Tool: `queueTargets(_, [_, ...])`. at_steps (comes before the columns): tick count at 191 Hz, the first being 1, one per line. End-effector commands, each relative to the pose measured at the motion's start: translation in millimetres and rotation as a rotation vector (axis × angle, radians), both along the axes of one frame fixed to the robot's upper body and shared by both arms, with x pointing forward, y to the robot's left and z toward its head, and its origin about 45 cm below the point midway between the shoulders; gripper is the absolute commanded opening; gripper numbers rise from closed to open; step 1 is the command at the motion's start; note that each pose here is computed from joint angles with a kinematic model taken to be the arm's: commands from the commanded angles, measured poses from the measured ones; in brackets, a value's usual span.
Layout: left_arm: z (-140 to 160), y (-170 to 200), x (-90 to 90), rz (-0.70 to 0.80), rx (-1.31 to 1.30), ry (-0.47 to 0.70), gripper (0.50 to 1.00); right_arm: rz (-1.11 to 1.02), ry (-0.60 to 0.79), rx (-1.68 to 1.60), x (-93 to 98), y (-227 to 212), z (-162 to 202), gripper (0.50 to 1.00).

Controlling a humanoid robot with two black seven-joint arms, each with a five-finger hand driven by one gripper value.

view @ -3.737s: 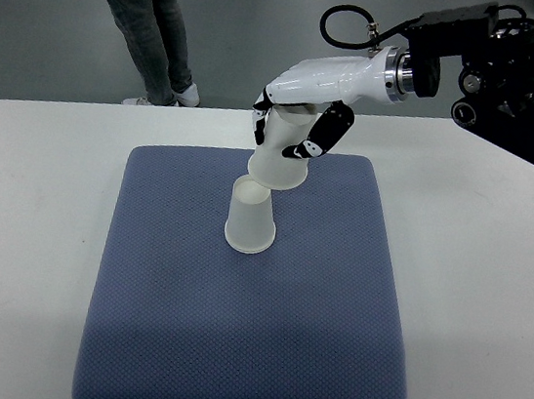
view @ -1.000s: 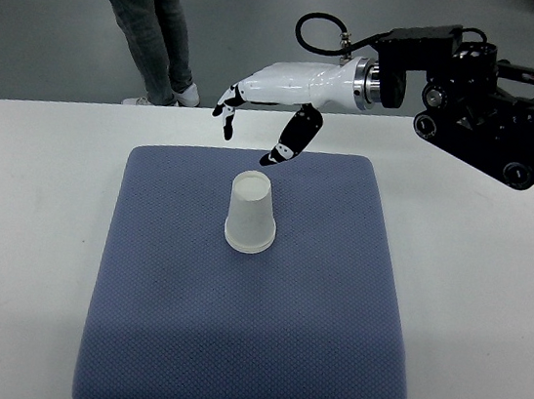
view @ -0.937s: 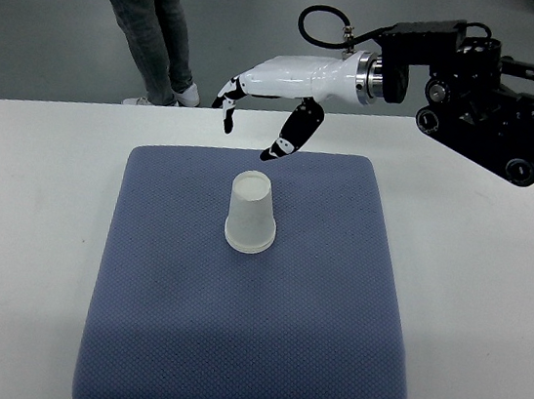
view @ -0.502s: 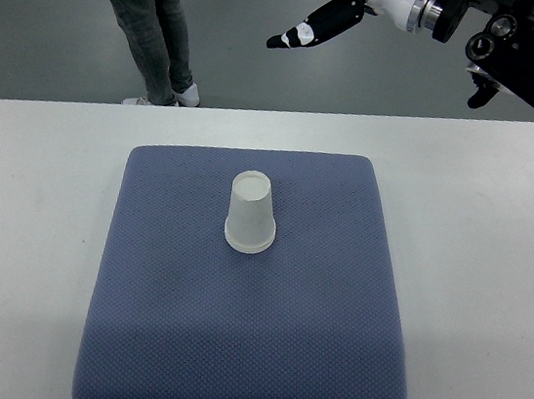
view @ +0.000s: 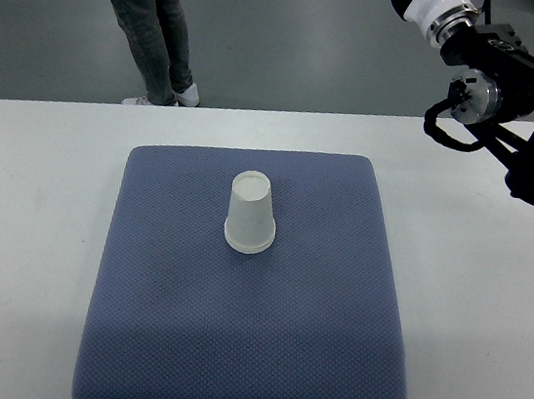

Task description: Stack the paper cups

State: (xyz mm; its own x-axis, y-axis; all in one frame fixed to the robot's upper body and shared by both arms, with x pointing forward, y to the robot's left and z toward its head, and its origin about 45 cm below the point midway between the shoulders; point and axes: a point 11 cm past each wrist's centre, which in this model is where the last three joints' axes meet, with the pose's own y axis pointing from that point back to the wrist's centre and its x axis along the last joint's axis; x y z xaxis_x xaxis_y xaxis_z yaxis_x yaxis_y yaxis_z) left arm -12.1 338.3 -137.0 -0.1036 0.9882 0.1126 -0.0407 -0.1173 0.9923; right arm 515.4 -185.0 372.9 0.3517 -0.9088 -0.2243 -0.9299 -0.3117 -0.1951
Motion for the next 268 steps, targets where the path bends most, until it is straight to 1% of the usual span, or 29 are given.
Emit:
queueTargets(1, [0.0,0.0,0.0,0.000,0.000,0.000,1.000,-0.083,0.087,0.072,1.9,-12.2,-16.4,0.891])
queueTargets(21, [0.0,0.0,0.1,0.001,0.000,0.000,1.000,-0.143,0.199,0.092,0.3,-22.1,-43.0,0.891])
queueTargets(48, [0.0,0.0,0.0,0.000,0.000,0.000,1.000,-0.153,0.297,0.077,-7.3,-23.5,-77.2,0.893])
queueTargets(73, [0.0,0.0,0.0,0.000,0.000,0.000,1.000,-0.116,0.357,0.059,-18.8,-19.9,-109.8,0.901])
queueTargets(86, [0.0,0.0,0.1,0.001,0.000,0.000,1.000,-0.087,0.366,0.038,-25.2,-21.1,-123.6,0.901])
queueTargets(104, [0.0,0.0,0.0,0.000,0.000,0.000,1.000,-0.022,0.337,0.020,-29.1,-15.7,-126.9,0.901])
queueTargets(117, [0.0,0.0,0.0,0.000,0.000,0.000,1.000,-0.003,0.341,0.027,-32.6,-15.5,-132.8,0.901])
queueTargets(166, [0.0,0.0,0.0,0.000,0.000,0.000,1.000,-0.056,0.332,0.109,-25.9,-22.5,-128.0,0.901])
queueTargets(199, [0.0,0.0,0.1,0.001,0.000,0.000,1.000,-0.057,0.353,0.164,-30.1,-14.8,-138.0,0.903])
queueTargets(236, [0.0,0.0,0.0,0.000,0.000,0.000,1.000,-0.105,0.353,0.183,-35.4,-23.7,-156.0,0.913])
queueTargets(268, [0.0,0.0,0.0,0.000,0.000,0.000,1.000,-0.117,0.355,0.182,-37.4,-27.8,-161.8,0.913])
